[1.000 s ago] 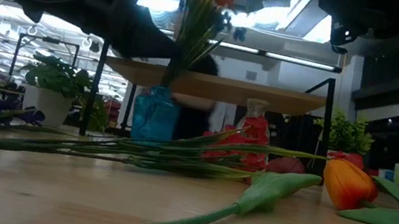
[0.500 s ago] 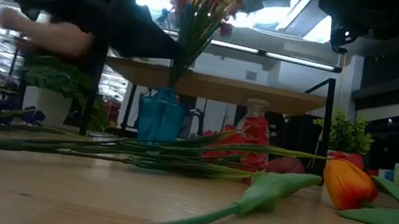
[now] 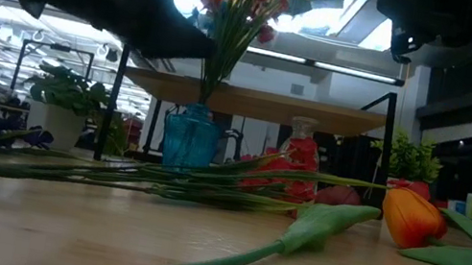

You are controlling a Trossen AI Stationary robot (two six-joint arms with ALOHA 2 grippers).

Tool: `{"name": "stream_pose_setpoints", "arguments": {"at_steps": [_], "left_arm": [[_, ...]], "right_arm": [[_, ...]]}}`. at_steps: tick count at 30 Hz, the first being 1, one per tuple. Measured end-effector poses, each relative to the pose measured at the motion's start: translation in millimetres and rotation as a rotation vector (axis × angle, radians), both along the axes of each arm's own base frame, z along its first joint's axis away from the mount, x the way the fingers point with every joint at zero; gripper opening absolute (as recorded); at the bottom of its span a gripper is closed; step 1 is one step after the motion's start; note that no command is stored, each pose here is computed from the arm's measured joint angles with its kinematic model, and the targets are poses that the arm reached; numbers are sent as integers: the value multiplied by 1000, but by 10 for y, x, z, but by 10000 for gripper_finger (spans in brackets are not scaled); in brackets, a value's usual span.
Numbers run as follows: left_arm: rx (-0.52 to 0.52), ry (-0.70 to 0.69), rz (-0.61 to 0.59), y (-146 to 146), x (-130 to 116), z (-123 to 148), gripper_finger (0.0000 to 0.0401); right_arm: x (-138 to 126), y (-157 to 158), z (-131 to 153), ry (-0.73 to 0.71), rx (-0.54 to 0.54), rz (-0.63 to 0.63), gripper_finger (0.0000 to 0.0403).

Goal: Pick and place flowers into a vace then onto a shelf
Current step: Put the orange flower into the blue vase

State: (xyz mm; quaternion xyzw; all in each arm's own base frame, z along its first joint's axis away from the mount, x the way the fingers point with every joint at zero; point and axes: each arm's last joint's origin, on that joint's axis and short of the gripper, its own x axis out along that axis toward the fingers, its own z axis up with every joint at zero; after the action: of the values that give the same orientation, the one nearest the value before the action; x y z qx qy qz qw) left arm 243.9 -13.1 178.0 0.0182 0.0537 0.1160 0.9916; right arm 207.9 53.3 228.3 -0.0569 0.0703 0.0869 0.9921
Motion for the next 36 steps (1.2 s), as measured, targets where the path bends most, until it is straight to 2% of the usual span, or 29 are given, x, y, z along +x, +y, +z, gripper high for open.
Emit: {"name": "stream_pose_setpoints", "arguments": {"at_steps": [6, 12, 19, 24, 26, 32, 36], "left_arm": [[32, -66, -40, -80, -92, 197, 155], [28, -42, -111, -228, -205, 276, 134], [19, -38, -203, -475, -285, 292, 73], [32, 20, -185, -611, -340, 229, 16], [12, 32, -165, -652, -350, 205, 5], [0, 59, -199, -825, -253, 198, 3], [23, 117, -214, -933, -124, 208, 3]], "right_arm": [[0, 0, 0, 0, 0, 0, 5], [0, 0, 0, 1, 4, 0, 5], [0, 1, 0, 6, 36, -3, 5], [-16, 49, -18, 32, 68, 15, 5], [-26, 81, -24, 44, 96, 25, 3], [-63, 200, -27, 80, 151, 63, 2], [-74, 293, 41, 185, 163, -5, 2]]}}
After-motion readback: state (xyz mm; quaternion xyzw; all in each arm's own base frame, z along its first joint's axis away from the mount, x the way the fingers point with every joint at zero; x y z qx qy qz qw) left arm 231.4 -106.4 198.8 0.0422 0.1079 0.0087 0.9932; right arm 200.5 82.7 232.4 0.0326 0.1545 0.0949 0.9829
